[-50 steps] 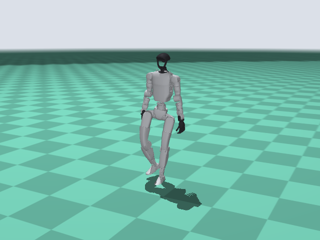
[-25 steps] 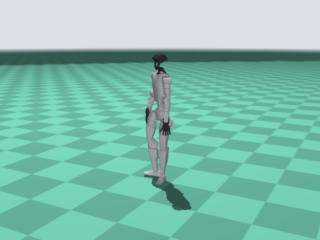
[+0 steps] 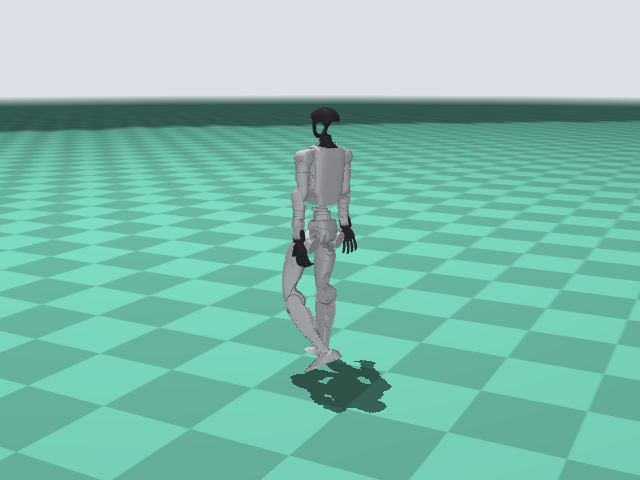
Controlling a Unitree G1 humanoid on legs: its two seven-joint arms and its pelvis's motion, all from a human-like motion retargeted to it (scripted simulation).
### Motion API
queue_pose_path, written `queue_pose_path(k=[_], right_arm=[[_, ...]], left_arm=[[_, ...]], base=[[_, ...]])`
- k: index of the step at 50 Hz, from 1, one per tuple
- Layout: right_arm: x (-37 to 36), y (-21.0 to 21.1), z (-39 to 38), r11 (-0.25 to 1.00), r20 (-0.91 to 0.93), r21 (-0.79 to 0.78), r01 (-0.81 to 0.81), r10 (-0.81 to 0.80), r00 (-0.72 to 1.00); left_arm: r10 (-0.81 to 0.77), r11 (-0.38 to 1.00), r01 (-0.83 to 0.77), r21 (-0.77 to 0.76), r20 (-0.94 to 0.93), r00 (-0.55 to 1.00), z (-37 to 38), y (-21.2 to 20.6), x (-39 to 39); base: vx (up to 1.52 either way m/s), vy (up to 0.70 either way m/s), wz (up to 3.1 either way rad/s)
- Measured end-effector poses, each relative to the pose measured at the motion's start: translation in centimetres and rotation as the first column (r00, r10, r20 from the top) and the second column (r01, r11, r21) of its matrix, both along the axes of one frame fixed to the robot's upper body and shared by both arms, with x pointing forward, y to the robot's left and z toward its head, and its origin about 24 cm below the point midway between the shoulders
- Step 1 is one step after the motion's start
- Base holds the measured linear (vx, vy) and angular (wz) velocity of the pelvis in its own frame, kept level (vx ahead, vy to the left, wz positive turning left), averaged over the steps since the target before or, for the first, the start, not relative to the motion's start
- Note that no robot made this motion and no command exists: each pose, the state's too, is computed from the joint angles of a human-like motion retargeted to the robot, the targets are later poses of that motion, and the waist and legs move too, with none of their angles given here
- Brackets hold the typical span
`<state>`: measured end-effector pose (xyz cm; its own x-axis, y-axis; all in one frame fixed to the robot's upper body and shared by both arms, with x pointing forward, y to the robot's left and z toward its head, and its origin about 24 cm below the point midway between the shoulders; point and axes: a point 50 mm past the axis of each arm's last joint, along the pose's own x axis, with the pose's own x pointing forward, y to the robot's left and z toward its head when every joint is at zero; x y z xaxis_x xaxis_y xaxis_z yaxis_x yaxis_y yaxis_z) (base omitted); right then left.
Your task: In place motions
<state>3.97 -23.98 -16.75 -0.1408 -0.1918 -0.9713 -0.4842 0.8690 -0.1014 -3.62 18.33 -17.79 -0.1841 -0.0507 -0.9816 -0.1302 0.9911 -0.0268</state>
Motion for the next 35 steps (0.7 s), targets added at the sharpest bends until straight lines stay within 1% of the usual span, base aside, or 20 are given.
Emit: queue_pose_path(k=[4,7,10,14,17,20,22,25,28,32,35], right_arm=[[0.3,-0.7,0.2,1.000,0.015,-0.013,0.029,-0.029,0.999],[0.7,-0.7,0.2,1.000,0.012,-0.001,0.006,-0.006,1.000],[0.8,-0.2,0.1,1.000,0.020,0.004,-0.017,0.017,1.000],[0.1,0.8,-0.2,0.999,-0.004,0.040,-0.022,0.022,1.000],[-0.7,2.4,-0.6,0.996,0.024,0.073,0.045,-0.047,0.999],[-1.6,3.0,-0.9,0.991,0.052,0.089,0.104,-0.109,0.993],[-3.0,3.3,-0.9,0.991,0.024,0.071,0.111,-0.113,0.993],[-4.5,3.1,-0.8,0.990,-0.027,0.049,0.130,-0.129,0.991],[-5.5,3.0,-0.7,0.984,-0.079,0.062,0.170,-0.165,0.983],[-6.6,2.9,-0.5,0.962,-0.143,0.100,0.256,-0.240,0.960],[-6.4,2.5,-0.4,0.951,-0.151,0.101,0.292,-0.275,0.949]], left_arm=[[-0.005,1.000,0.007,-0.016,0.111,0.994,-0.2,0.0,3.3],[-0.042,0.999,0.043,-0.005,0.186,0.982,-0.2,0.6,5.2],[-0.076,0.997,0.072,0.025,0.223,0.972,-0.1,1.1,6.0],[-0.091,0.996,0.094,-0.004,0.212,0.973,-0.2,0.8,5.9],[-0.101,0.992,0.114,-0.050,0.207,0.973,-0.1,0.3,6.4],[-0.097,0.988,0.123,-0.097,0.233,0.968,-0.1,0.4,6.5],[-0.109,0.987,0.133,-0.093,0.229,0.967,-0.1,0.4,6.0],[-0.136,0.988,0.148,-0.048,0.199,0.971,-0.1,0.6,5.9],[-0.145,0.987,0.154,-0.032,0.200,0.969,-0.1,0.7,6.4],[-0.174,0.982,0.187,-0.038,0.221,0.960,0.0,0.9,7.2],[-0.212,0.975,0.222,-0.017,0.236,0.948,0.2,1.5,8.3]], base=[[-0.13,0.06,-2.05],[0.00,0.01,-1.76],[0.14,-0.03,-1.16],[0.24,-0.06,-0.51],[0.10,-0.07,-0.67],[0.19,-0.12,-0.48],[0.22,-0.16,0.45],[0.11,-0.17,-0.01],[0.04,-0.22,-1.10],[0.07,-0.28,1.98],[0.01,-0.31,6.56]])
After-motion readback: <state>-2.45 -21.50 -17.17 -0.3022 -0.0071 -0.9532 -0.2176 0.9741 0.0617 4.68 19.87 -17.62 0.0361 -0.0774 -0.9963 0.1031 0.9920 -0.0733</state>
